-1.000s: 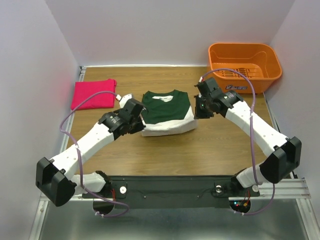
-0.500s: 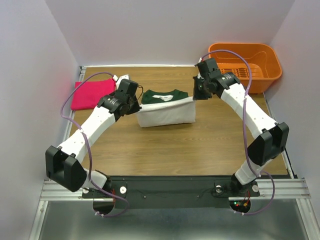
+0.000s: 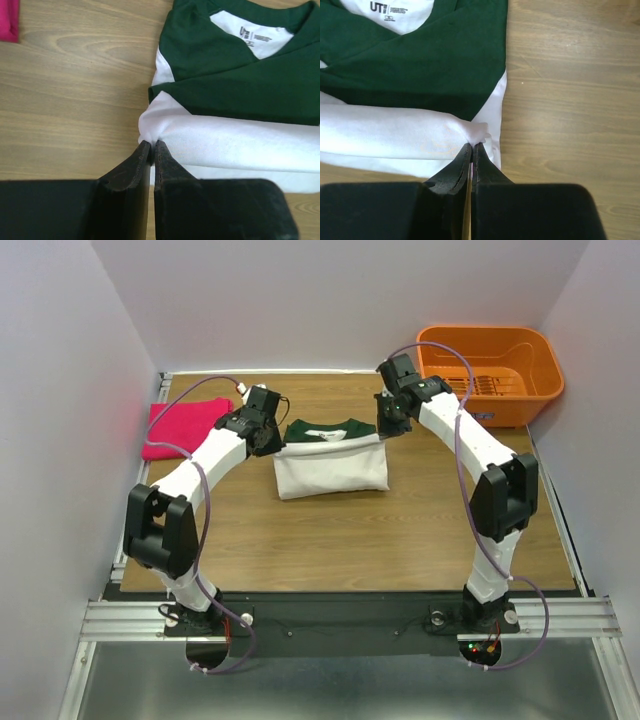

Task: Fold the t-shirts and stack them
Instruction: Fold the tshirt

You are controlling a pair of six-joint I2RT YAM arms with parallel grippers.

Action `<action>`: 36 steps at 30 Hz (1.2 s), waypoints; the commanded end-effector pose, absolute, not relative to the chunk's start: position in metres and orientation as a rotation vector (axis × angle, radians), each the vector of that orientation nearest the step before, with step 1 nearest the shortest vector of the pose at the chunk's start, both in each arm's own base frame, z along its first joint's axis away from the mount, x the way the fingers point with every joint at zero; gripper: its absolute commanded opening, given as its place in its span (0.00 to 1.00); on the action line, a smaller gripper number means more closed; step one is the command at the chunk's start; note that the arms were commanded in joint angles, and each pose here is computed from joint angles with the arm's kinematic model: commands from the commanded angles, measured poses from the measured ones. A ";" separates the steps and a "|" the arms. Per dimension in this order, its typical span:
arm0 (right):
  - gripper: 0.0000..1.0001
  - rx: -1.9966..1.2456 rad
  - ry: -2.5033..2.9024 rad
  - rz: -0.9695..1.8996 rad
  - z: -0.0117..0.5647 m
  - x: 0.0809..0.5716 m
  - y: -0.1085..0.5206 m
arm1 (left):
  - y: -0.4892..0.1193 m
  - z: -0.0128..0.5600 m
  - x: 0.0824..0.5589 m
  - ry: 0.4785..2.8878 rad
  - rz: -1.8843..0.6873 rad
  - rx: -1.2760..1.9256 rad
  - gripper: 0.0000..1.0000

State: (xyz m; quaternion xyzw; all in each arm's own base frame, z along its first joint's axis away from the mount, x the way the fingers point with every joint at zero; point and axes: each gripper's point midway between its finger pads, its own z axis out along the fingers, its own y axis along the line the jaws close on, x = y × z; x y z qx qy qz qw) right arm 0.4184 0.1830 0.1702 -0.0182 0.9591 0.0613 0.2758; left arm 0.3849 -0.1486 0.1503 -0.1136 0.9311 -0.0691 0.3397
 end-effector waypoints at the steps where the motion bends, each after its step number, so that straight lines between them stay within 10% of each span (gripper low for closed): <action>1: 0.01 -0.050 2.499 0.127 0.181 0.447 0.179 | -0.142 0.169 0.417 2.340 -0.169 -0.286 0.00; 36: 0.08 -0.068 2.422 0.072 0.109 0.552 0.185 | -0.136 0.120 0.524 2.251 -0.190 -0.329 0.00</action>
